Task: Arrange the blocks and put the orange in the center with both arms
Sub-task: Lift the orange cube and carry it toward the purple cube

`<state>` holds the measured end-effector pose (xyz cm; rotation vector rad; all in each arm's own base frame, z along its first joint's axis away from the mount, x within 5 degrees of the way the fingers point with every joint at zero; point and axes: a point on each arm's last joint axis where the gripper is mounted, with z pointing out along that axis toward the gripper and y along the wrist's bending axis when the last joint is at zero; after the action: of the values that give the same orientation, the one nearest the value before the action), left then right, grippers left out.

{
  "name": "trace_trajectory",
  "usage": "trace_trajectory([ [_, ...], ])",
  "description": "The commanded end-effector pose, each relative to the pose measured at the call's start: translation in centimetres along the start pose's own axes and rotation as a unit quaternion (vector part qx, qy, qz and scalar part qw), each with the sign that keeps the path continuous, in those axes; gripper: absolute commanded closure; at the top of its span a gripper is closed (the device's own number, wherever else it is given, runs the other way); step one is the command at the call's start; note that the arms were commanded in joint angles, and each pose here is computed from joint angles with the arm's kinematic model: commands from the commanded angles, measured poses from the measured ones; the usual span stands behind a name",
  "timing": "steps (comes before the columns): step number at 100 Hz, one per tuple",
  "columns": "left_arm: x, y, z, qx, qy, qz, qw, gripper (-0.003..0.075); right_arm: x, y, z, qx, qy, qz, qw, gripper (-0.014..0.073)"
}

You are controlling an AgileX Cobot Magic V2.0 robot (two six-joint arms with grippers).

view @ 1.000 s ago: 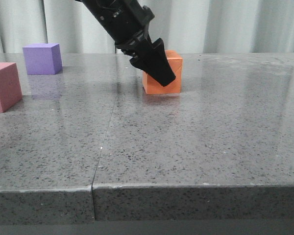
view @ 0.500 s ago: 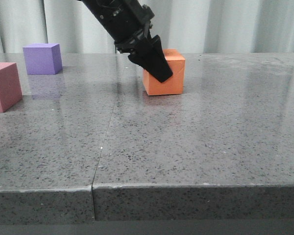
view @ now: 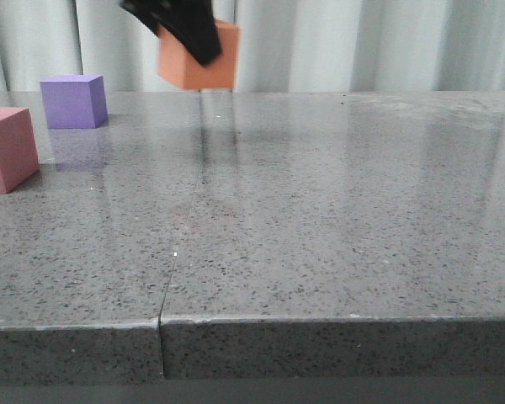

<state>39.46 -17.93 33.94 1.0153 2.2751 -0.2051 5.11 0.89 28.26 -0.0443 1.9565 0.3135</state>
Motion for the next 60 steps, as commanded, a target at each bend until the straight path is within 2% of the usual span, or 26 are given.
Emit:
trace_trajectory([
  [1,-1.1,1.3,-5.7,-0.047,-0.068,-0.074,0.994,0.0471,-1.4,0.3,-0.3,-0.009,-0.047,-0.009,0.999,0.0602],
  [10,-0.2,2.8,-7.0,-0.064,-0.063,-0.134,0.987,0.0471,-1.4,0.3,-0.3,-0.009,-0.047,-0.009,0.999,0.0602],
  [25,1.7,5.3,-8.4,-0.111,-0.037,-0.229,0.966,0.0471,-1.4,0.3,-0.3,-0.009,-0.047,-0.009,0.999,0.0602],
  [38,3.2,6.6,-8.7,-0.153,0.002,-0.261,0.953,0.0471,-1.4,0.3,-0.3,-0.009,-0.047,-0.009,0.999,0.0602],
  [60,5.0,7.4,-7.5,-0.204,0.027,-0.308,0.929,0.0471,-1.4,0.3,-0.3,-0.009,-0.047,-0.009,0.999,0.0602],
])
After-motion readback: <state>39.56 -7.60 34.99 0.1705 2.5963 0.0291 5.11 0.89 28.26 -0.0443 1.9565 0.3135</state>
